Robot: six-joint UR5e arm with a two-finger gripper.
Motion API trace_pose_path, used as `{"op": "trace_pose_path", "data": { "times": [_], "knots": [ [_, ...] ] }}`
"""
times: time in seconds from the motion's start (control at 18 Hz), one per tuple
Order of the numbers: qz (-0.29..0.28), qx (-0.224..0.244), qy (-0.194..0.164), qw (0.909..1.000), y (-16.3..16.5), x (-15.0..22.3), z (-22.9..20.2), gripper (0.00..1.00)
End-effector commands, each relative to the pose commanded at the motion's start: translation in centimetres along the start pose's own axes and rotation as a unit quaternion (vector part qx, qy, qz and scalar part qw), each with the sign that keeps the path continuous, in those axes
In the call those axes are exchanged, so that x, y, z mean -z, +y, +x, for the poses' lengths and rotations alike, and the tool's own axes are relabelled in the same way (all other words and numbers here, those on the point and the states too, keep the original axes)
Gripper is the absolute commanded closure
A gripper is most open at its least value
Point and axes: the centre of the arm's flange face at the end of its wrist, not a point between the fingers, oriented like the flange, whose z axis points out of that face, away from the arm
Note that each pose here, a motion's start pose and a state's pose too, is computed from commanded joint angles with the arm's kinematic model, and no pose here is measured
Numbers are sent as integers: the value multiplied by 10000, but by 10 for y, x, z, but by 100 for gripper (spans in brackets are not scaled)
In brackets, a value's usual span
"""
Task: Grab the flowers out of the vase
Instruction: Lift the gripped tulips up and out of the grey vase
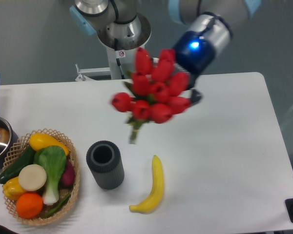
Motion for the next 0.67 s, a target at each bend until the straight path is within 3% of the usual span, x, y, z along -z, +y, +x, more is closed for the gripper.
{"op": "trace_pose_path", "data": {
  "times": [0.33, 0.67],
  "knots": [
    [13, 19, -336, 9994, 12, 36, -25, 61],
    [8, -18, -437, 9990, 18, 47, -32, 61]
  ]
}}
